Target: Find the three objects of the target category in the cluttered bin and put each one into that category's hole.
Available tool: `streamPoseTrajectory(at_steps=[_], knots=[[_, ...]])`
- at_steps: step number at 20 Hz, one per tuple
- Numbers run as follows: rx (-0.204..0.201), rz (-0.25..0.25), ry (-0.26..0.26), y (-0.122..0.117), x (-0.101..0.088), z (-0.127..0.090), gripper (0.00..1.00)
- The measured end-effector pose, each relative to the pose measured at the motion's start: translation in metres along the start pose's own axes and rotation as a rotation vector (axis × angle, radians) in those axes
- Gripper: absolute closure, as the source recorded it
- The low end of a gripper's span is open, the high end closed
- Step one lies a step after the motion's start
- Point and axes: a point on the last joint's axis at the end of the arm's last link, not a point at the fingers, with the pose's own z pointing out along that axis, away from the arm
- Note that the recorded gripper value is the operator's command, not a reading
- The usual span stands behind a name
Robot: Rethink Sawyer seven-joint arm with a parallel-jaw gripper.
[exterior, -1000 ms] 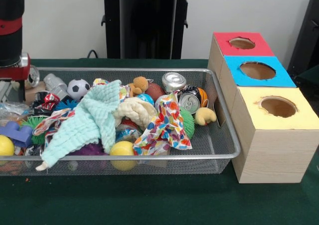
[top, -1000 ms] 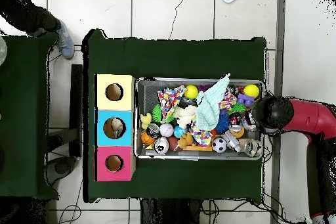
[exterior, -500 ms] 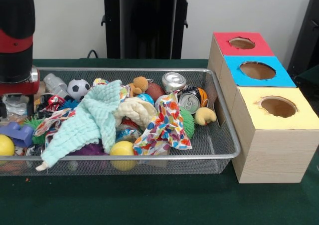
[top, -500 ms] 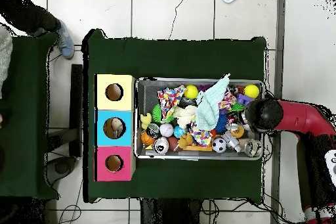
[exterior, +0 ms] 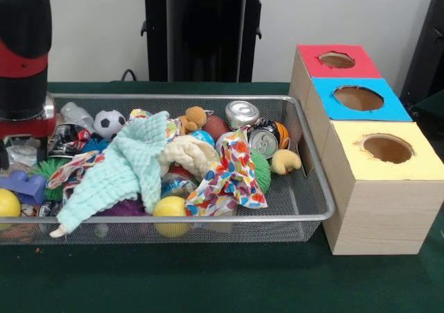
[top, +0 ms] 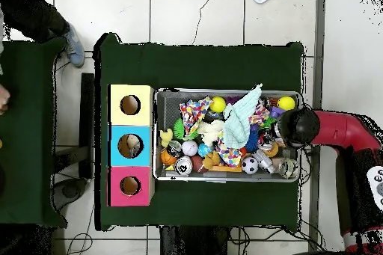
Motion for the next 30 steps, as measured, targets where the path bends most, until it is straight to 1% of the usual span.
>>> streamPoseTrajectory(at_steps=[8, 12, 15, 18, 19, 24, 29, 30], knots=[[0.002, -0.016, -0.003, 0.008, -0.008, -0.002, 0.00], [0.002, -0.017, -0.003, 0.009, -0.008, -0.002, 0.00], [-0.002, -0.019, 0.000, 0.011, -0.008, 0.002, 0.00], [0.001, -0.021, -0.005, 0.011, -0.012, 0.006, 0.00], [0.007, -0.024, -0.008, 0.011, -0.015, 0.007, 0.00], [0.037, -0.053, 0.002, 0.013, -0.021, 0.011, 0.00], [0.107, -0.116, 0.031, 0.017, -0.030, 0.016, 0.00], [0.146, -0.152, 0.056, 0.019, -0.031, 0.019, 1.00]])
